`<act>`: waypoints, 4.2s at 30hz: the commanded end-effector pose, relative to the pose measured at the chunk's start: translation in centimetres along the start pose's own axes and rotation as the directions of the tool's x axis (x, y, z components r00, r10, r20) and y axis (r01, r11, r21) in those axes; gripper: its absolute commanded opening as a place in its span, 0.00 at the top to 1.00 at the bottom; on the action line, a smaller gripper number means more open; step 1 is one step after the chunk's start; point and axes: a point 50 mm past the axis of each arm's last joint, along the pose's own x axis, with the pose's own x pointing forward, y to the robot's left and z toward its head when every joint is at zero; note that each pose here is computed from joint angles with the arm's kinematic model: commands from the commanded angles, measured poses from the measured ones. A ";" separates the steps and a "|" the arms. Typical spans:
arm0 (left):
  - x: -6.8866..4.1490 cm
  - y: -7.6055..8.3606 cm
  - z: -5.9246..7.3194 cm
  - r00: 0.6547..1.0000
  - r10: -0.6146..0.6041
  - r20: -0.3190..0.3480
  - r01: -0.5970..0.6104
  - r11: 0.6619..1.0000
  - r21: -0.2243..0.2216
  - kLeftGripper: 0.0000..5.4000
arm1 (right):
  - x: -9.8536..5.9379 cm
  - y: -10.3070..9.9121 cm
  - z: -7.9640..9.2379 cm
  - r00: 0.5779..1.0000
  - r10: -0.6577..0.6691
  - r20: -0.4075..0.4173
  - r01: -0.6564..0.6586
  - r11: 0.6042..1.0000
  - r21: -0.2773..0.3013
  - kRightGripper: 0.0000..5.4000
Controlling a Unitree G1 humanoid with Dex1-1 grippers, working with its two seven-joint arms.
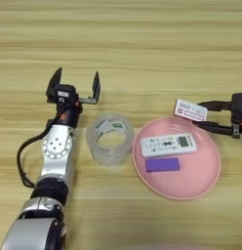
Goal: Move the objects on the table
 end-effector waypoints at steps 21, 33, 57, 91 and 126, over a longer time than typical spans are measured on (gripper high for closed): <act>0.3 0.1 0.1 1.000 0.003 0.009 -0.003 1.000 -0.008 0.00 | 1.2 5.4 -1.0 0.936 0.333 -0.118 -0.326 0.942 0.074 0.61; 0.2 0.0 0.0 1.000 0.003 0.007 -0.003 1.000 -0.009 0.00 | 1.2 6.3 -2.3 0.900 0.401 -0.168 -0.385 0.915 0.124 0.61; 0.2 0.1 0.0 1.000 0.003 0.005 -0.003 1.000 -0.009 0.00 | 1.7 6.5 -3.7 0.888 0.410 -0.206 -0.386 0.910 0.150 0.54; 0.3 0.0 -0.1 1.000 0.002 0.002 -0.002 1.000 -0.011 0.00 | 1.4 2.6 -0.2 0.975 0.213 -0.064 -0.210 0.976 0.054 0.00; 0.1 -0.1 -0.3 1.000 0.001 -0.005 -0.001 1.000 -0.010 0.00 | 3.0 1.6 -4.5 0.931 0.271 -0.244 -0.235 0.957 0.170 0.00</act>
